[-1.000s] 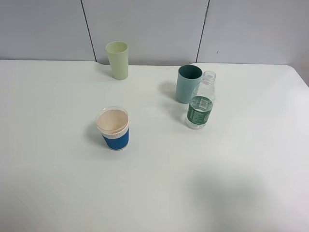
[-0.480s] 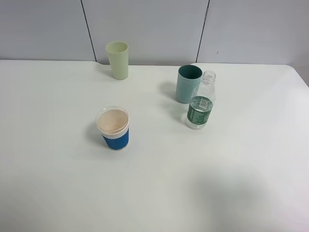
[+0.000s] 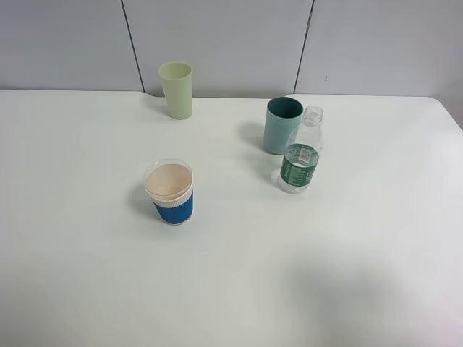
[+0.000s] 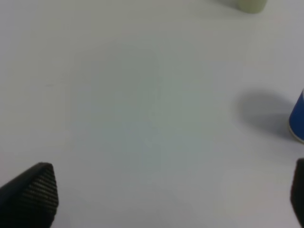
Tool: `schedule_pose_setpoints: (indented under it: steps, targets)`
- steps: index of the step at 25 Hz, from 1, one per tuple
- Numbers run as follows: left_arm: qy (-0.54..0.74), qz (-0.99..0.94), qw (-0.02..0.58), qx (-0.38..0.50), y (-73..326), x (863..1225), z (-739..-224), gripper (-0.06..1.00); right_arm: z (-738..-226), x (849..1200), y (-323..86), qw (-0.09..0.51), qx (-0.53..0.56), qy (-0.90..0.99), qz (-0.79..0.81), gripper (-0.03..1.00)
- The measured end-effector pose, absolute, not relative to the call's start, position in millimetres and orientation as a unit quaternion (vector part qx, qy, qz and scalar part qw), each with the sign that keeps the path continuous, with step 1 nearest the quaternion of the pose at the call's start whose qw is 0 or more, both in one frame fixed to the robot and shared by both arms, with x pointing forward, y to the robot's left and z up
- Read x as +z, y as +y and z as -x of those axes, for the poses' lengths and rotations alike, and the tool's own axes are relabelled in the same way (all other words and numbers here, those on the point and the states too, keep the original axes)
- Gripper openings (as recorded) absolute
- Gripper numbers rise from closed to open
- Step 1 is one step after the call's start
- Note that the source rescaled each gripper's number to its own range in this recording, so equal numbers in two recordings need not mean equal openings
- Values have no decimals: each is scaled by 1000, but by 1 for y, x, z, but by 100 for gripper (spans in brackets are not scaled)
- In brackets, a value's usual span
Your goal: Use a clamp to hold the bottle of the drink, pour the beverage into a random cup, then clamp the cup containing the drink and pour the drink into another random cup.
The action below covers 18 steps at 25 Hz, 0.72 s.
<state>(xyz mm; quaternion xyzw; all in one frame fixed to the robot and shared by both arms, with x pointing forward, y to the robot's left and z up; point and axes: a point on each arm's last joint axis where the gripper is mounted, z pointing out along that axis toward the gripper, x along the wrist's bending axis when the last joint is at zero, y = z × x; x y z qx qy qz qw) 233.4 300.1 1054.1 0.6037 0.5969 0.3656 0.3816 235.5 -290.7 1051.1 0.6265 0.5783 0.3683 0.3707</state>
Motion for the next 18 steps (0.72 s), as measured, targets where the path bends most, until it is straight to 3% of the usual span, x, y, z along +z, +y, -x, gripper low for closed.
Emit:
schedule_pose_setpoints:
  steps: [18]
  targets:
    - [597, -604, 382, 365, 300, 1054, -233, 99, -236, 1051, -291, 371, 368, 578, -627, 66]
